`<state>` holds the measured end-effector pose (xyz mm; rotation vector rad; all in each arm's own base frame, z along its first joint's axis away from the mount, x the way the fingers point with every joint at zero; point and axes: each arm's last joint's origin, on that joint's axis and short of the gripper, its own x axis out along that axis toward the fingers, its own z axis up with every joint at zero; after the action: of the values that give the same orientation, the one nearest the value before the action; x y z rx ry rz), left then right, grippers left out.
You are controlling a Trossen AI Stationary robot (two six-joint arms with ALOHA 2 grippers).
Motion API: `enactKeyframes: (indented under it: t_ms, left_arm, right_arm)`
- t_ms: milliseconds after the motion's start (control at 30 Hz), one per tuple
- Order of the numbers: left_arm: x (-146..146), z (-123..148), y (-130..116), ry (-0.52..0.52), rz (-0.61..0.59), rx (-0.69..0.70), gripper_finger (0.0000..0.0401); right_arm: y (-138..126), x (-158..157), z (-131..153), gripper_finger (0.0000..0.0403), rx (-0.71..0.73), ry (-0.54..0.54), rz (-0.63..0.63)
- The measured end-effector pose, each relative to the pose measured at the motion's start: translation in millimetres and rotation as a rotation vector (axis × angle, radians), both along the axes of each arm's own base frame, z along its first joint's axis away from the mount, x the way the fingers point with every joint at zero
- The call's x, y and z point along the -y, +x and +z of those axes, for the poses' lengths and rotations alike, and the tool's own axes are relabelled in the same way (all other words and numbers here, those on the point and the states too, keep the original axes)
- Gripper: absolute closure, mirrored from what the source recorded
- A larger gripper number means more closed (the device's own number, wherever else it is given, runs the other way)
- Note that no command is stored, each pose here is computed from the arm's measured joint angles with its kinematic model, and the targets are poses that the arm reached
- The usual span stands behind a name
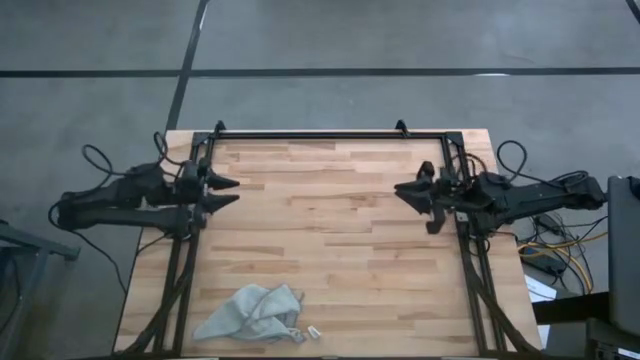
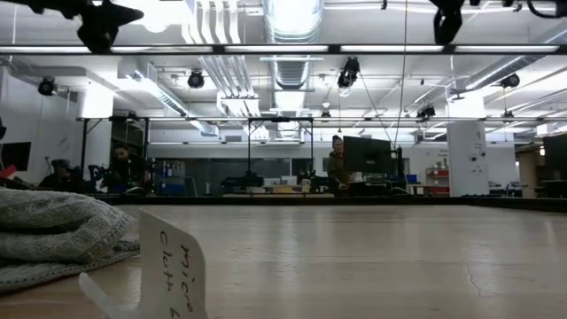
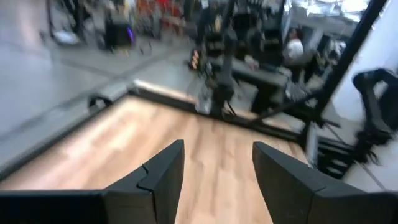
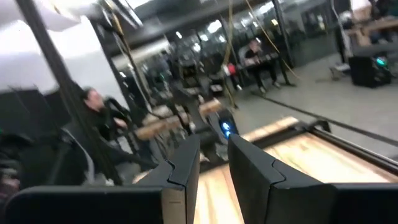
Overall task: Fold microfiber towels
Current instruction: Prepare the microfiber cloth on the table
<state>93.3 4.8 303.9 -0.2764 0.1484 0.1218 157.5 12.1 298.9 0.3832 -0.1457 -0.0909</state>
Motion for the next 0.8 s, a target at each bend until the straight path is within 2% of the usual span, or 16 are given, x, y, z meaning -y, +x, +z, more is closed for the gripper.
enactKeyframes:
  t_ms: [300,467,600,667,800]
  left_arm:
    - [4.8,18.8,-19.0,-0.172,-0.104,-0.211,0.0206]
    - [9.1,13.6,-15.7,-0.298,-0.224,-0.276,0.0206]
    - [14.4,6.9,-10.6,-0.414,-0.388,-0.367,0.0206]
    - [15.9,3.7,-9.0,-0.445,-0.436,-0.417,0.0206]
    - [16.5,-2.5,-6.7,-0.434,-0.461,-0.493,0.0206]
  right_arm:
    - [34.1,-2.5,21.0,0.0321,-0.163,-0.110,-0.062]
    - [48.4,-4.2,23.3,0.0321,-0.217,-0.125,-0.059]
    - [55.9,-5.0,23.5,0.0321,-0.237,-0.165,-0.060]
    - [58.2,-5.4,22.9,0.0321,-0.245,-0.179,-0.059]
    - [59.0,-5.4,22.1,0.0321,-0.249,-0.181,-0.059]
